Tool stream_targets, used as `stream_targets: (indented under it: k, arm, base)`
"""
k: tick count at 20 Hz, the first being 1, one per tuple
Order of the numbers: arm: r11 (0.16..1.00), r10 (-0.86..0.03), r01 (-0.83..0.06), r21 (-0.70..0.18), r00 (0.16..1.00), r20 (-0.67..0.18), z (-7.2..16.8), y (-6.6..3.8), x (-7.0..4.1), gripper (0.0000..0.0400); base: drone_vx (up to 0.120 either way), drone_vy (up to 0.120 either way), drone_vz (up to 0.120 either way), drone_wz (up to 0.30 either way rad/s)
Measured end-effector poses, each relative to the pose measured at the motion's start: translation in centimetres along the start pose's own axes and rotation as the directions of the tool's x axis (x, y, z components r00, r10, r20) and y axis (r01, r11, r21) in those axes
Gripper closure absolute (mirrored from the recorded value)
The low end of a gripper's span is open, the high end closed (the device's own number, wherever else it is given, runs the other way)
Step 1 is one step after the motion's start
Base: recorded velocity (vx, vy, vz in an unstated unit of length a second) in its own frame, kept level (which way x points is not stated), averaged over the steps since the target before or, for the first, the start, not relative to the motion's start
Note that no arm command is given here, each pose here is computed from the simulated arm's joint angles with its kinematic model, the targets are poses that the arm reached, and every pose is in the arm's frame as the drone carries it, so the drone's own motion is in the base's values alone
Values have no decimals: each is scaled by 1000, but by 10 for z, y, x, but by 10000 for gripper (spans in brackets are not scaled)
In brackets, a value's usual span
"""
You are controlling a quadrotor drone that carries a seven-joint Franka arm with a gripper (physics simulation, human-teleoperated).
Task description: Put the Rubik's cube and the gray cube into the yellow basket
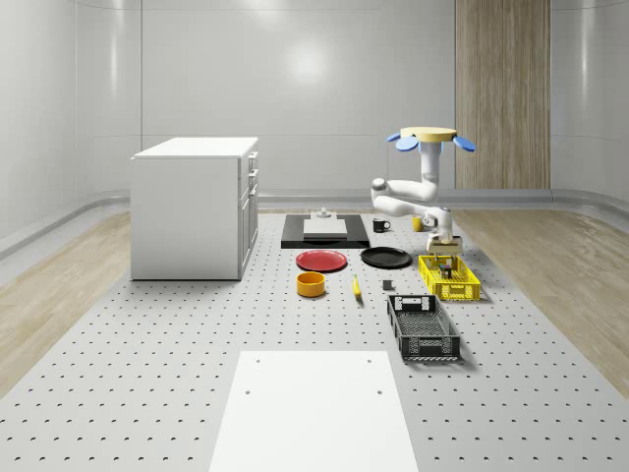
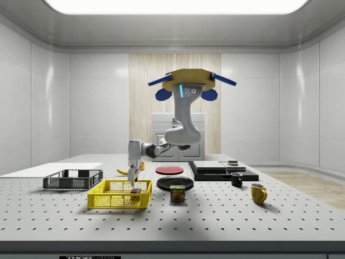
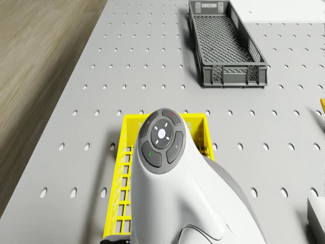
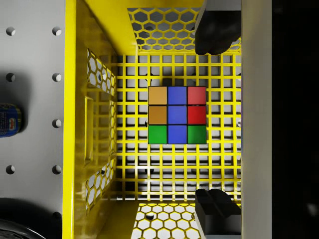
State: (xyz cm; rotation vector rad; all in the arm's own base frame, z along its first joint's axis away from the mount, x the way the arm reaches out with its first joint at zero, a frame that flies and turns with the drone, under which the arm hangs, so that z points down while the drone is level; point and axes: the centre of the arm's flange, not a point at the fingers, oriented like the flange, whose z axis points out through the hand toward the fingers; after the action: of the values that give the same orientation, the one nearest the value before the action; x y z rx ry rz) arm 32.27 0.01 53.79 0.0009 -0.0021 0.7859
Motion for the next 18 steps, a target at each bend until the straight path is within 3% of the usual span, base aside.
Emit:
stream_targets:
  k: [10,14,18]
  arm:
    - [1000,0,0,0,1000,0,-5,0,0,0]
    - [1000,0,0,0,1000,0,-5,0,0,0]
    - [1000,0,0,0,1000,0,-5,0,0,0]
  base:
    - [0,-120,16,0]
    - [120,-120,0,0]
    - [0,-120,0,0]
